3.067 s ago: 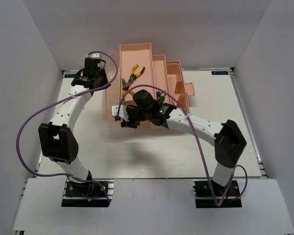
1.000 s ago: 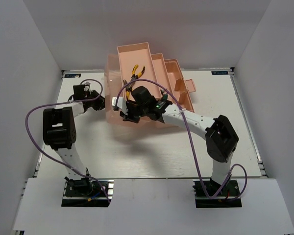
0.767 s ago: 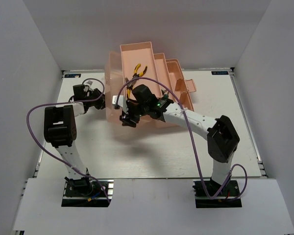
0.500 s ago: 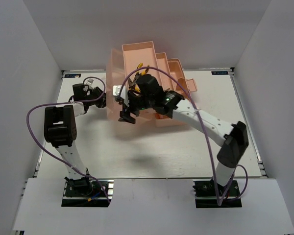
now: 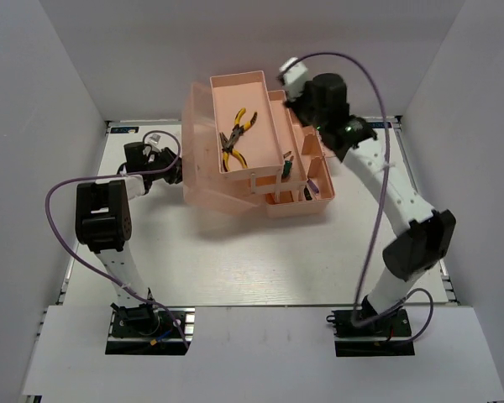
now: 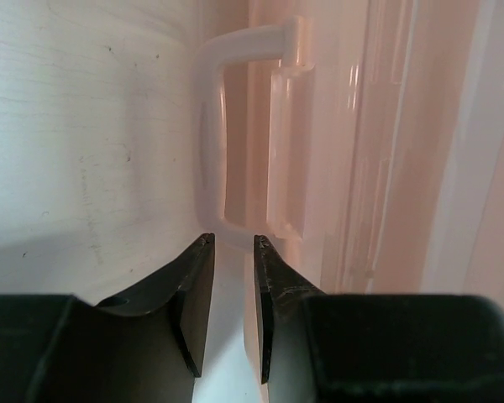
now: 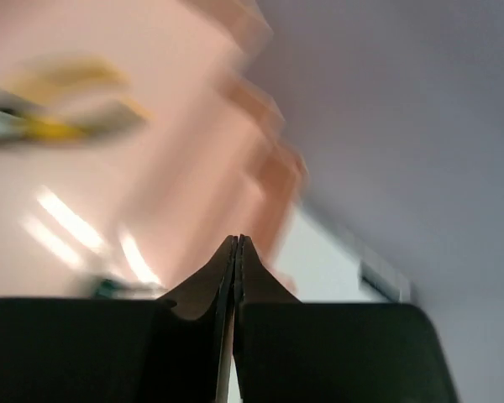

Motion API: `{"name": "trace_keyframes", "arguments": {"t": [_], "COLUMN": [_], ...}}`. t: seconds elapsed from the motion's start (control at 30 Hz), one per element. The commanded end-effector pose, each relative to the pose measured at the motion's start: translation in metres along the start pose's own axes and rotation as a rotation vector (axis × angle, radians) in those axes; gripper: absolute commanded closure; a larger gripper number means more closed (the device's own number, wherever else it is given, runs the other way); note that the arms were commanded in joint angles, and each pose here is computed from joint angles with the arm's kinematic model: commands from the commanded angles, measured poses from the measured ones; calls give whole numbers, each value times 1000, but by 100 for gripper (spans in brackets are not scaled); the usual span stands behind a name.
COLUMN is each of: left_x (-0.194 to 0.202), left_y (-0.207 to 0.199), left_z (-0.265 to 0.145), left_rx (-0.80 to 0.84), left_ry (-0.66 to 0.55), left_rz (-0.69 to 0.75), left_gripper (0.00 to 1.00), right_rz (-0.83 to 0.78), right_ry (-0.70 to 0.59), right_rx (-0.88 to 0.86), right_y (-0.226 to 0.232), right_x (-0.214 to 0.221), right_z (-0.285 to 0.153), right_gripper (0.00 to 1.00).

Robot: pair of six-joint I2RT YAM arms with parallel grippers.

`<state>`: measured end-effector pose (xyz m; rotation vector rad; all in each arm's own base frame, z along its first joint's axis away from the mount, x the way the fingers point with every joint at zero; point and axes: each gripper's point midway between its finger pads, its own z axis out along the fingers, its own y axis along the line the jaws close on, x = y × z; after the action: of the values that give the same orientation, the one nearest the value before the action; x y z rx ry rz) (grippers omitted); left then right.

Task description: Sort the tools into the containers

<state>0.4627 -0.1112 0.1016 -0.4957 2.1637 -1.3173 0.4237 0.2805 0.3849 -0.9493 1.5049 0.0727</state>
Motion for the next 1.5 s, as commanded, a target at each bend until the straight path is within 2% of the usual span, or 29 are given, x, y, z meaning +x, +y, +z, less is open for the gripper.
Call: {"name": "trace_keyframes", "arguments": {"t": [0.0, 0.03, 0.13, 0.17, 0.2, 0.23, 0.27, 0.3, 0.37, 0.47, 0.67, 0.8, 1.0, 1.3, 1.4, 1.47], "left_x": [-12, -13, -18, -20, -23, -23, -25, -29, -27, -26, -14, -5, 34, 113, 126, 126], "left_y": [-46, -51, -60, -62, -66, -66, -69, -77, -88, -97, -129, -160, -187, -194, -188, -188], "left_z": [-2, -4, -6, -6, -7, -7, -7, -9, -10, -10, 1, 10, 35, 76, 86, 86], "left_rx": [106, 111, 117, 117, 118, 118, 120, 131, 151, 163, 225, 275, 320, 333, 321, 321], "left_ry": [3, -2, -8, -7, -9, -9, -11, -20, -13, -13, 41, 72, 175, 356, 381, 381], "left_rz": [83, 91, 110, 109, 111, 111, 123, 140, 160, 176, 222, 273, 293, 276, 268, 268], "left_gripper": [64, 64, 64, 64, 64, 64, 64, 64, 63, 63, 62, 60, 60, 60, 60, 60], "right_rz": [218, 272, 396, 424, 481, 509, 517, 539, 590, 692, 813, 833, 862, 874, 866, 836], "right_ry": [489, 553, 699, 751, 735, 751, 817, 787, 824, 765, 683, 656, 656, 672, 687, 709], "right_rx": [215, 249, 130, 85, -21, -46, -122, -168, -251, -400, -550, -572, -569, -532, -485, -385], "right_y": [-67, -87, -65, -54, -35, -34, -17, -13, 2, 26, 53, 55, 56, 56, 50, 34], "right_x": [158, 190, 254, 268, 273, 286, 302, 295, 308, 295, 274, 268, 269, 275, 280, 286], "right_z": [-11, -22, -28, -35, -28, -29, -34, -30, -31, -29, -24, -21, -19, -19, -21, -24], "right_gripper": [100, 100, 100, 100, 100, 100, 100, 100, 98, 98, 93, 93, 93, 93, 93, 93]}}
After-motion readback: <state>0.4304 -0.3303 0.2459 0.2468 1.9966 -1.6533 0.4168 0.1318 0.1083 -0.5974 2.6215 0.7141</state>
